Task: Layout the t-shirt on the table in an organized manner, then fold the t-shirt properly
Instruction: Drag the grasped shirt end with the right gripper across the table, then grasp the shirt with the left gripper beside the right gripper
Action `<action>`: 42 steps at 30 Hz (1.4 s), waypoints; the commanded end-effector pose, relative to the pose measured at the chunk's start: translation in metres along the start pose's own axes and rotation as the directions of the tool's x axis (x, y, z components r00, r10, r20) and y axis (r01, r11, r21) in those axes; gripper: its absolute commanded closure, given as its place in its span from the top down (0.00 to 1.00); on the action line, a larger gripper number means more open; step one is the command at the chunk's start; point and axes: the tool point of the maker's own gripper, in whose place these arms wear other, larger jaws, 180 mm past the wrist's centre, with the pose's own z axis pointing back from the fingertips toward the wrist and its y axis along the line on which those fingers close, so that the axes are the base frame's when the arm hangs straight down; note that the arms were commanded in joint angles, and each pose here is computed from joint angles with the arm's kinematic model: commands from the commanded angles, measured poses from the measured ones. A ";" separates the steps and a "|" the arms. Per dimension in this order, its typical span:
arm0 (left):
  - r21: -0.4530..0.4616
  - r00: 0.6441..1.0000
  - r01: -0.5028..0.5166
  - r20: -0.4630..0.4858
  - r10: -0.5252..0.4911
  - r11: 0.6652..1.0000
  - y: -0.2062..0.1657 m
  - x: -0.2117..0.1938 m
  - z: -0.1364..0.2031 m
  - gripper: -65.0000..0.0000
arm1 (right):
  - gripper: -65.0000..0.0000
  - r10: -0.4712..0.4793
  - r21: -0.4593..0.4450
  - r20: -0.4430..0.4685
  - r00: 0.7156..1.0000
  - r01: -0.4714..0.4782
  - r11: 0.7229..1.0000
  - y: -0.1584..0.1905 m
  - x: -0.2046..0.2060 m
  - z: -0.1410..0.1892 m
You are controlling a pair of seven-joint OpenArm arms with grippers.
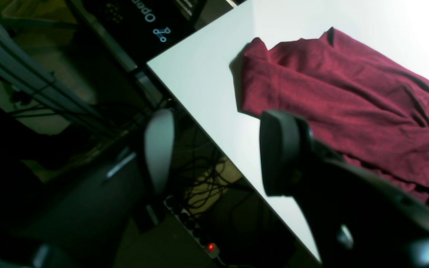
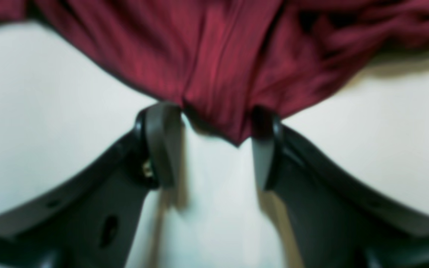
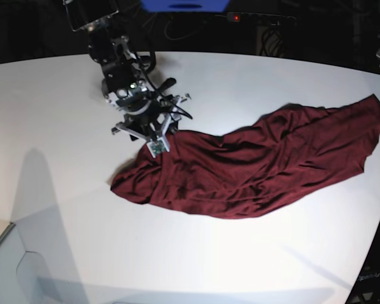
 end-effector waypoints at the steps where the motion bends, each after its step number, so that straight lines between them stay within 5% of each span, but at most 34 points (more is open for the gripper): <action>1: -0.007 0.999 0.018 0.040 -0.017 1.000 -0.001 0.013 0.003 0.55 | 0.48 -0.006 -0.003 0.021 1.000 0.006 1.000 -0.002 0.012 -0.004; 6: -0.007 0.999 0.017 0.039 -0.016 1.000 -0.001 0.012 0.003 0.55 | 0.41 -0.005 -0.004 -0.003 1.000 0.005 1.000 -0.003 0.005 -0.008; 11: -0.009 0.999 0.014 0.042 -0.014 1.000 -0.002 0.013 0.002 0.55 | 0.00 -0.001 -0.008 0.042 0.999 0.001 1.000 -0.005 0.021 0.004; 16: -0.011 0.999 0.014 0.044 -0.014 1.000 -0.003 0.013 0.002 0.55 | 0.00 0.013 -0.018 0.136 0.991 -0.010 1.000 -0.004 0.046 0.042; 23: -0.078 0.996 -0.046 0.079 0.053 0.996 -0.018 0.023 -0.001 0.55 | 0.00 0.043 -0.039 0.340 0.940 -0.032 0.999 -0.004 0.099 0.103; 31: -0.183 0.990 -0.092 0.088 0.110 0.979 -0.050 0.028 -0.009 0.55 | 0.00 -0.003 -0.136 0.311 0.950 0.048 0.990 -0.048 0.084 0.104; 37: -0.284 0.995 -0.085 0.035 0.099 0.955 -0.089 0.014 -0.014 0.55 | 0.00 0.016 -0.154 0.372 0.928 0.045 0.987 -0.055 0.111 0.109; 42: -0.364 0.998 -0.058 -0.004 0.060 0.930 -0.121 0.003 -0.016 0.55 | 0.00 0.129 -0.048 0.359 0.924 -0.120 0.992 -0.019 0.113 0.104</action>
